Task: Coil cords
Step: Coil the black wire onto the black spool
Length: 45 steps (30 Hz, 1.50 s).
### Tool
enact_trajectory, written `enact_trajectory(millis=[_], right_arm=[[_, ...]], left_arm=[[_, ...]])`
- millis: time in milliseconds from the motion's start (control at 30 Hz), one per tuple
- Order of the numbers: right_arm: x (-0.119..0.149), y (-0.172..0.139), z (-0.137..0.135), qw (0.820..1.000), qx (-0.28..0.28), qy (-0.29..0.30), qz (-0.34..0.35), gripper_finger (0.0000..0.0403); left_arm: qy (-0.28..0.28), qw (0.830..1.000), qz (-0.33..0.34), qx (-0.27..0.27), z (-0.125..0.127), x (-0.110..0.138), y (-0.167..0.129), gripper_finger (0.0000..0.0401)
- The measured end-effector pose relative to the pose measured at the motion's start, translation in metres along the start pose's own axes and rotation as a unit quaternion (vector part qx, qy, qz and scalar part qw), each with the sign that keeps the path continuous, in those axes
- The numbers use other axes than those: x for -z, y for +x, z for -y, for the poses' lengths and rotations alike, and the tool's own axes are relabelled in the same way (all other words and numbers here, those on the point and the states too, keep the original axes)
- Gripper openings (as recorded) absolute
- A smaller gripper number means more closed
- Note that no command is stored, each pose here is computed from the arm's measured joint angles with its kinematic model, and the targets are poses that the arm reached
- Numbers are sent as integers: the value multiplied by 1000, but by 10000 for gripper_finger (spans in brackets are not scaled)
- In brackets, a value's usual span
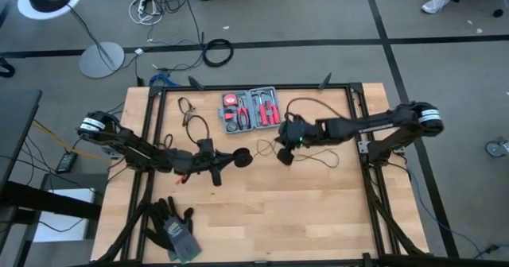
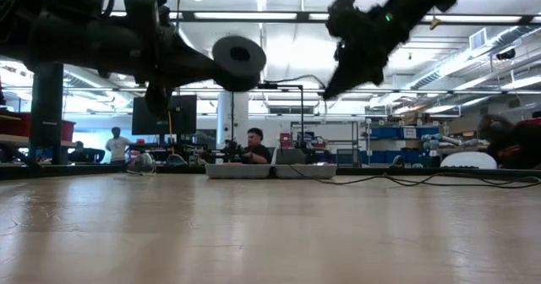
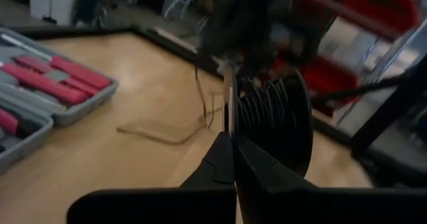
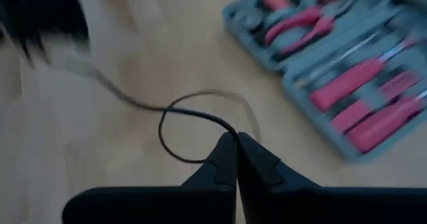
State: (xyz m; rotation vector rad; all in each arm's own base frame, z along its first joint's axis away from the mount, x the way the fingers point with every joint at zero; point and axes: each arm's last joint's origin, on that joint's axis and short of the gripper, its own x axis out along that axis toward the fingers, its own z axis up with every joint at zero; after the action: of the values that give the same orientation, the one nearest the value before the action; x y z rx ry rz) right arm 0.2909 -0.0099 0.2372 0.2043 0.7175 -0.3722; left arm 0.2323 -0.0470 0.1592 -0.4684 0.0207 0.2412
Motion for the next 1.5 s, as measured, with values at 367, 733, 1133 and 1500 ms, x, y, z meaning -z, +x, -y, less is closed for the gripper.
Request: enact_trajectory(millis=[367,733,1133,1500], right_arm=[[-67,-26,-12,998,-35,-25,51,0],[-70,-17,-32,997,-23,-75,-5,0],[-68,-26,-7,990,90,-83,-72,0],[-21,1,2,983,113,-57,-135,0]], left_arm=[[68,986,-81,-129,9,-14,35,0],[119,965,-121,-202,7,-36,52,0],[101,984,-104,-104,20,-45,56,0],[106,985,-66,-120,20,-58,36,0]])
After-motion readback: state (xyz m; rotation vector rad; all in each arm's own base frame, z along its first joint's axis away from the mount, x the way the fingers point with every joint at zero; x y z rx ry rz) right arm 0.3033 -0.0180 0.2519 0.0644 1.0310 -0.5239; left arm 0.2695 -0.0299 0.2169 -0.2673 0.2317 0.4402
